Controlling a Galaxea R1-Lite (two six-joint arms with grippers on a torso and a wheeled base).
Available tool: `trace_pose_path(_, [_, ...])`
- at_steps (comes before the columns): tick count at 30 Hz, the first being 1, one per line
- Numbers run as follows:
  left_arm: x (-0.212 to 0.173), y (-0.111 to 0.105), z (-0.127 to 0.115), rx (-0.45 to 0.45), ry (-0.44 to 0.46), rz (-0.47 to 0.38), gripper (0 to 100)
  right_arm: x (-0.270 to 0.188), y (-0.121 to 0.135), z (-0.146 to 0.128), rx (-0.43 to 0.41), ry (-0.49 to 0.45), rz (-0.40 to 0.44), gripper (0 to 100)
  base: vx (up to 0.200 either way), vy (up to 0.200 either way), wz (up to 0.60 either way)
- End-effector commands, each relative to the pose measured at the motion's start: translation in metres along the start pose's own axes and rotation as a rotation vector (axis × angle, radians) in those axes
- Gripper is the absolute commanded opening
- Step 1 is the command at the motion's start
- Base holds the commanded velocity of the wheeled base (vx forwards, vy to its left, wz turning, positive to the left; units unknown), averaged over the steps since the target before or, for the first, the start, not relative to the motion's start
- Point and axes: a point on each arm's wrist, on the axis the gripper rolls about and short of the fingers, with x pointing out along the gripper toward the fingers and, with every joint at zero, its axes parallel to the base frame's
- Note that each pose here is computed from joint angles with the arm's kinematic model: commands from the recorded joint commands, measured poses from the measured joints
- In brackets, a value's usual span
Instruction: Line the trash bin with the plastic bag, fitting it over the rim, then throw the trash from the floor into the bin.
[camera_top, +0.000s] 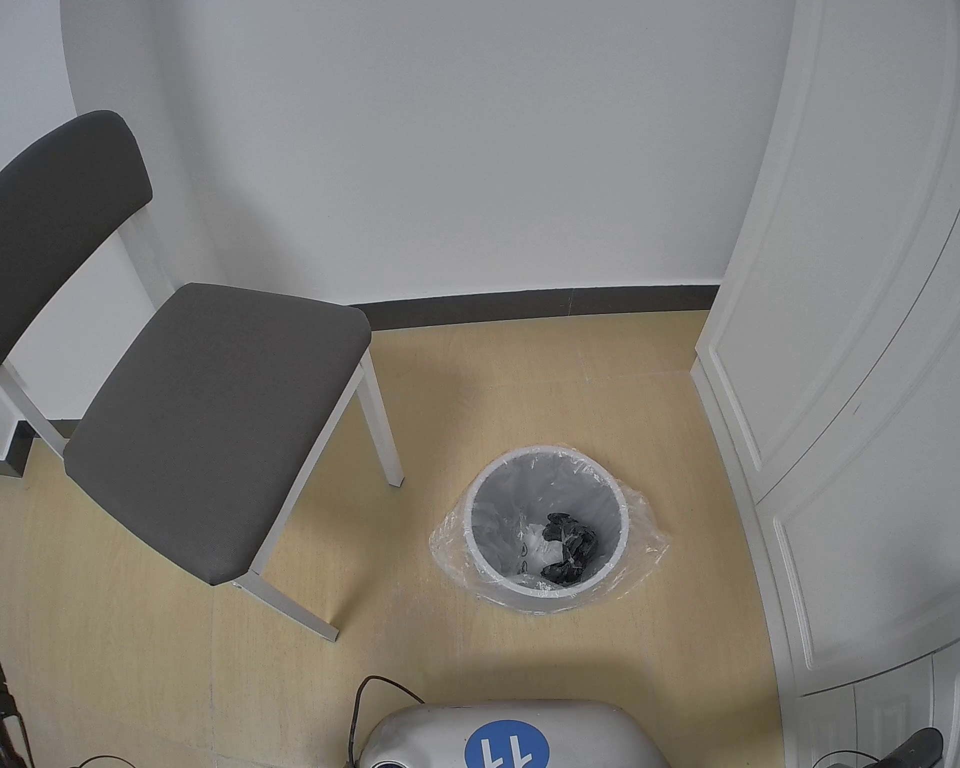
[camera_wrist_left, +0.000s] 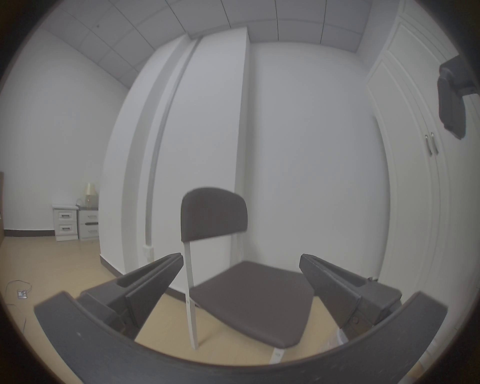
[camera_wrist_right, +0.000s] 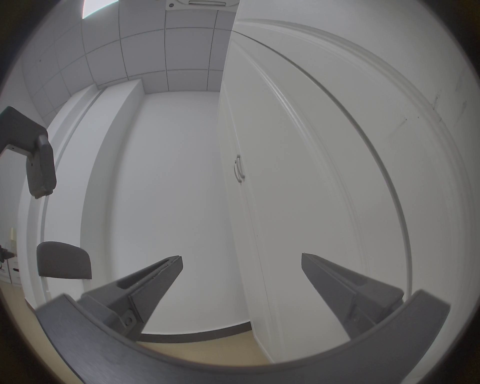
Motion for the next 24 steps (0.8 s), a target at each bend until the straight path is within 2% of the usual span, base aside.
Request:
trace_pose_path(1, [-0.006,0.002,-0.013,-0.009,0.06,-0.033,100,-0.003,-0.001,-0.009,-0.015,0.051,0.004,100,0.0,0.0,0.0])
trace_pose_path(2, [-0.006,0.002,-0.018,0.02,0.113,-0.031,100,-0.003,-0.001,-0.013,-0.042,0.091,0.012,100,0.0,0.0,0.0])
trace_pose_path(6, [-0.008,0.003,-0.028,0.074,0.203,-0.034,100,-0.005,-0.002,-0.024,-0.106,0.2,0.042,100,0.0,0.0,0.0])
trace_pose_path(13, [-0.013,0.005,-0.045,0.13,0.378,-0.032,100,-0.007,-0.003,-0.032,-0.125,0.28,0.042,100,0.0,0.0,0.0])
trace_pose_path(20, [-0.013,0.004,-0.045,0.132,0.38,-0.045,100,-0.008,-0.004,-0.036,-0.139,0.328,0.035,100,0.0,0.0,0.0])
trace_pose_path(24, [-0.013,0.002,-0.046,0.112,0.387,-0.123,100,-0.009,-0.005,-0.04,-0.146,0.362,0.029,100,0.0,0.0,0.0])
